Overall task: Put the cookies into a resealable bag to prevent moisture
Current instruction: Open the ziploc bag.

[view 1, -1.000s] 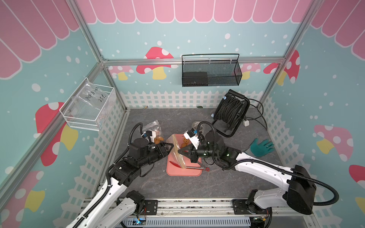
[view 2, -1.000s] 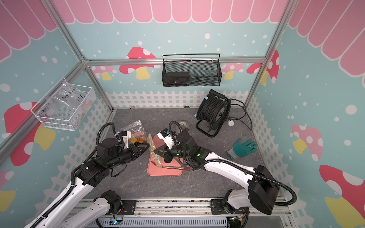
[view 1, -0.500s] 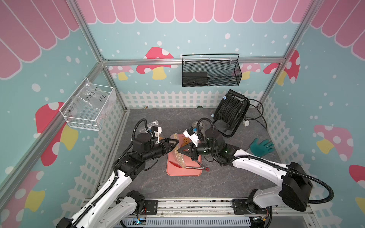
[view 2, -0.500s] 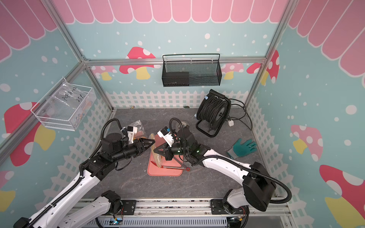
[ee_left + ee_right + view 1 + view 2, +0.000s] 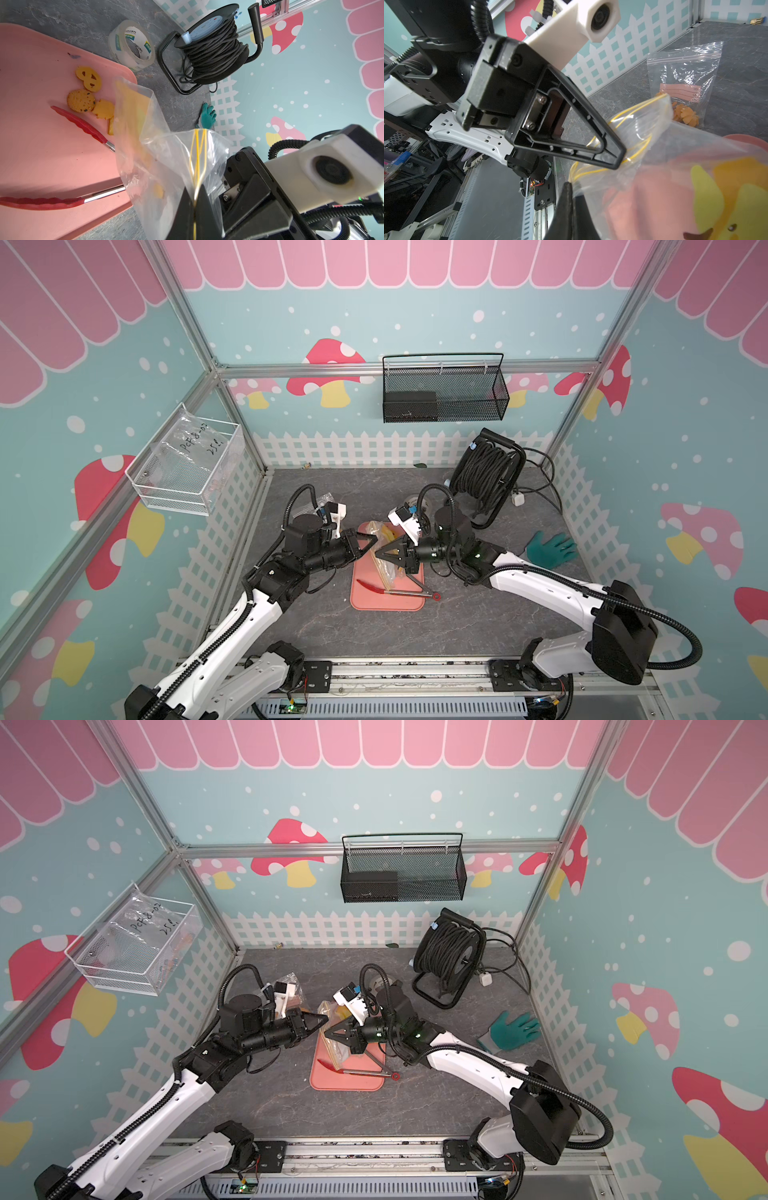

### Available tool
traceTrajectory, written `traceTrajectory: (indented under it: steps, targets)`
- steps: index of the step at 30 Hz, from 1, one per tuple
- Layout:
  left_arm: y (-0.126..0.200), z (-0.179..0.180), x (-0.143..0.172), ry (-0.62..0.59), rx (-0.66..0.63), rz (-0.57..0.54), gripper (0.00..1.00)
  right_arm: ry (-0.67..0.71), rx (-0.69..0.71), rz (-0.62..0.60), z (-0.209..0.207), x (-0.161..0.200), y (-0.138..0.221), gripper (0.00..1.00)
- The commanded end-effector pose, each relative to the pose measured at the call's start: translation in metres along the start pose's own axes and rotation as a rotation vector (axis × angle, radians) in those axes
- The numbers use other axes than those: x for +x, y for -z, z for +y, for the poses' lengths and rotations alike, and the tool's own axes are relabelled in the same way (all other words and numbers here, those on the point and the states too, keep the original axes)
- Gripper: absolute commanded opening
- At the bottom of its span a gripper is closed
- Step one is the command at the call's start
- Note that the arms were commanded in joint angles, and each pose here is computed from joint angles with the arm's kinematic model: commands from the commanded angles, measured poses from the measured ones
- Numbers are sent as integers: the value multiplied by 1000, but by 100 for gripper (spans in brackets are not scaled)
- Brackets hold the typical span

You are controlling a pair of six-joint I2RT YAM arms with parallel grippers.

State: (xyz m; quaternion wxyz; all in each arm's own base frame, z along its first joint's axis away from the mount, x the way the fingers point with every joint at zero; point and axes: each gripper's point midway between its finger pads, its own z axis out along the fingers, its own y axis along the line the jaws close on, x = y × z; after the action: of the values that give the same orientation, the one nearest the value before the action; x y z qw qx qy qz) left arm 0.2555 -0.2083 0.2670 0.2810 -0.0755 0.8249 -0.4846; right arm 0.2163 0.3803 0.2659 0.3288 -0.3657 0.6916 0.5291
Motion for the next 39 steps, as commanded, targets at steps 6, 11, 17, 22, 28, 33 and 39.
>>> traceTrajectory:
  steps: [6,11,17,22,28,33,39]
  targets:
    - [12,-6,-8,-36,-13,-7,1,-33,40,-38,-12,-2,12,9]
    - [10,-8,-8,-37,-4,-4,0,-44,7,-19,-11,2,9,17]
    - [9,-11,-8,-28,17,1,0,-51,-49,-8,-8,0,5,18]
    - [8,-15,-10,-24,38,0,0,-63,-76,17,-10,5,-2,19]
    - [6,-12,-7,-16,35,11,0,-58,-127,8,-3,-1,-5,20]
    - [5,-13,-7,-19,34,13,0,-53,-165,-17,4,-9,-5,15]
    - [13,-8,-13,-26,-1,4,0,-69,-143,-20,-2,-8,-2,0]
